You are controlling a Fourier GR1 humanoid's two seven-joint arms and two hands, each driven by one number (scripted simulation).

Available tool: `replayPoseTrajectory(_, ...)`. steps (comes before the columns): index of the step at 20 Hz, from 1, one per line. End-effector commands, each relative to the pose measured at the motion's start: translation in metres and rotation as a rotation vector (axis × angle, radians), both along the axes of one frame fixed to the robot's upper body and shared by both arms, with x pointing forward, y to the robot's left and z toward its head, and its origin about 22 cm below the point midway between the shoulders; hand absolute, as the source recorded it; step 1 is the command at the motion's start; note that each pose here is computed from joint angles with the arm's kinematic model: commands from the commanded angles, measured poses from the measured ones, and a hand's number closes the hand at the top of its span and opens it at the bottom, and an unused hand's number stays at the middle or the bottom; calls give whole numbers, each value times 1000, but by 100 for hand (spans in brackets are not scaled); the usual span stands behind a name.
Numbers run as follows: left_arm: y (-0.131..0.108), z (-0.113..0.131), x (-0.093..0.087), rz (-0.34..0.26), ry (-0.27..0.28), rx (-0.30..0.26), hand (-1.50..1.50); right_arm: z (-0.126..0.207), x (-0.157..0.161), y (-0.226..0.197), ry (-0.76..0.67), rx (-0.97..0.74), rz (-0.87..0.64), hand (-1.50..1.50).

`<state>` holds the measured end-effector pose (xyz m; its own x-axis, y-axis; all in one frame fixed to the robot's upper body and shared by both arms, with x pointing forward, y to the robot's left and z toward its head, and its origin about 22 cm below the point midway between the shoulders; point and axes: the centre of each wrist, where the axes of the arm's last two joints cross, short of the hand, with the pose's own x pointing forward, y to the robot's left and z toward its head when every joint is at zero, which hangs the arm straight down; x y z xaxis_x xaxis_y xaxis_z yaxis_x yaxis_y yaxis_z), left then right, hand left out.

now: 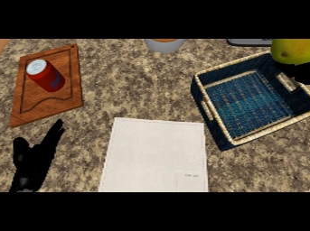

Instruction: Pick the pear from the placemat and place it in the basket

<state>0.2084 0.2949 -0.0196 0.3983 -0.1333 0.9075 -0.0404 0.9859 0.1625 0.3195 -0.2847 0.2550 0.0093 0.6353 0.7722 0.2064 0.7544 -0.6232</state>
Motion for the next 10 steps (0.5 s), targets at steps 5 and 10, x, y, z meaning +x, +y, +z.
replayPoseTrajectory(5,8,-41,-9,31,146,-16,0,5,4,-21,-53,-135,29,-150)
replayPoseTrajectory(10,-13,-26,-12,15,149,-37,0,3,9,-52,-100,-42,-13,-150)
